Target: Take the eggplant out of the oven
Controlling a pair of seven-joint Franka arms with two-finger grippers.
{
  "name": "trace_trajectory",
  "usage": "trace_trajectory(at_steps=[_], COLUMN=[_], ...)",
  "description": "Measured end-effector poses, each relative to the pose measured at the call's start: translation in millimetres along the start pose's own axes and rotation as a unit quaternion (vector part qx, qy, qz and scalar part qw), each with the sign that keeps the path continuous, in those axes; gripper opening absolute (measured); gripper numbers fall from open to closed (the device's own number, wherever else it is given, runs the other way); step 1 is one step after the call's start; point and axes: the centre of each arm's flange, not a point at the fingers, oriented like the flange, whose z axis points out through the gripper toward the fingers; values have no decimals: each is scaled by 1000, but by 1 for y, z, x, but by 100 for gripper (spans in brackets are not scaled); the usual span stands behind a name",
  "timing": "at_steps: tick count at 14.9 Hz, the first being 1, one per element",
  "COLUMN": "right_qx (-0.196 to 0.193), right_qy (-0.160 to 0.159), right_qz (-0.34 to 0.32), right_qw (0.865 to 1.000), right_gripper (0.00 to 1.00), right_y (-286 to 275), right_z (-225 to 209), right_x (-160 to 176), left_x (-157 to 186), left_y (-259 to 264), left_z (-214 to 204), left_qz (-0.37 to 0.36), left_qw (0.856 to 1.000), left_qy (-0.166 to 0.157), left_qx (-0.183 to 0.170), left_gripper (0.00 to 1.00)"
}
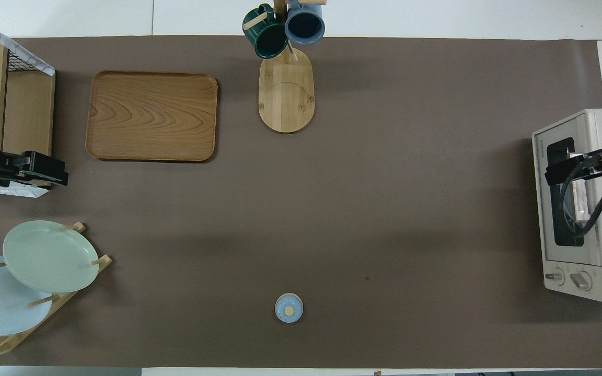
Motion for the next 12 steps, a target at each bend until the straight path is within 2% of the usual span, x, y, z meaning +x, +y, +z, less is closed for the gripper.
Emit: trace_trajectory(at_steps=[7, 8, 9, 10, 12], right_qx=[0, 0, -1, -2, -5], right_qy=[1, 2, 5, 12, 24], right_qz=[5, 5, 5, 3, -13], right_qw=[1000, 1000, 1000, 1000, 1000], right_gripper=[100, 94, 94, 89, 67], right_y=[1, 1, 1, 1, 5], right_z=[0, 0, 1, 4, 19], right_x=[0, 0, 1, 4, 8], left_x=[0, 0, 0, 0, 0], left_y=[0, 0, 0, 0, 0], left_z=[0, 0, 0, 0, 0], left_qz=[0, 0, 0, 0, 0], left_qw=[1000, 1000, 1000, 1000, 1000], left_qy=[0, 0, 0, 0, 0], left_qx=[0, 0, 0, 0, 0], left_gripper=[100, 100, 100, 100, 100])
